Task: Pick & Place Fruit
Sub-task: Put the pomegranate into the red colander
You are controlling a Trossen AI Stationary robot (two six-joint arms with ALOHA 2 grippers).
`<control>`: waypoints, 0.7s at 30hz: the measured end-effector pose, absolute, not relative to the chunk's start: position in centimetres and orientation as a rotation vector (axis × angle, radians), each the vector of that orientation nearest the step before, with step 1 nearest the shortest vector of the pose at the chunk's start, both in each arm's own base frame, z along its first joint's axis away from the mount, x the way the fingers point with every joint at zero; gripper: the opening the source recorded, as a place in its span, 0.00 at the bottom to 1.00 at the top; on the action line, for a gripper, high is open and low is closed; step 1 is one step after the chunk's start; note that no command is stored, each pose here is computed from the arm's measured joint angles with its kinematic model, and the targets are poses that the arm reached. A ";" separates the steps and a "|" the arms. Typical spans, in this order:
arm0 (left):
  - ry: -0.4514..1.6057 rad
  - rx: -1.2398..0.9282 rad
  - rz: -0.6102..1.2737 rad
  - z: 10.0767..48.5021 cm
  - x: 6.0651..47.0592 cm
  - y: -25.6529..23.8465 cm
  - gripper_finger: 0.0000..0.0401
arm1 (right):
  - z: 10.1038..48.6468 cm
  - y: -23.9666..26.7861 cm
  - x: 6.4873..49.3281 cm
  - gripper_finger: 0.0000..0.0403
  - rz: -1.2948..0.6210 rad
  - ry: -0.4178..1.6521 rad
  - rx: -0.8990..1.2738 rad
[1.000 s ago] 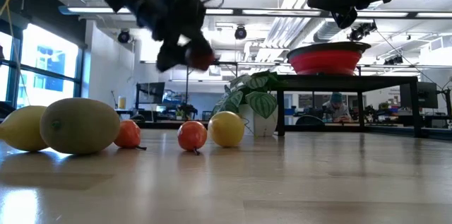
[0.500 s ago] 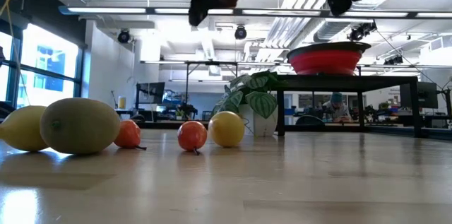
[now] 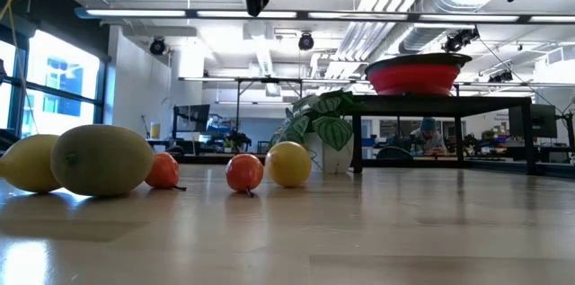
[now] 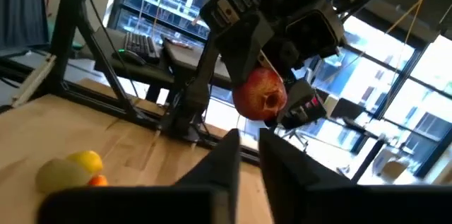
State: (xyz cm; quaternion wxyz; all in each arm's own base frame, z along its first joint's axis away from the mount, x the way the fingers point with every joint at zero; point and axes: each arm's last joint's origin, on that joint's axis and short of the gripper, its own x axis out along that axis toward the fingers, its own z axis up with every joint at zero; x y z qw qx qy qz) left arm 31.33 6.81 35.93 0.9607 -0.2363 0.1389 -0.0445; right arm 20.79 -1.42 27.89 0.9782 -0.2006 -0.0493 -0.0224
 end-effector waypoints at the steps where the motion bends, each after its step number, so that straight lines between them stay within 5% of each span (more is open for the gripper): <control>1: 0.281 -0.479 -0.090 35.9 31.3 6.8 0.52 | 27.8 -1.4 21.0 0.16 -0.048 -0.101 -0.418; 12: 0.282 -0.498 -0.088 35.9 31.3 6.8 0.52 | 26.5 -0.6 23.4 0.70 -0.121 -0.122 -0.650; 21: 0.283 -0.511 -0.087 35.9 31.3 6.8 0.52 | 26.0 -0.6 25.0 0.91 -0.158 -0.238 -0.651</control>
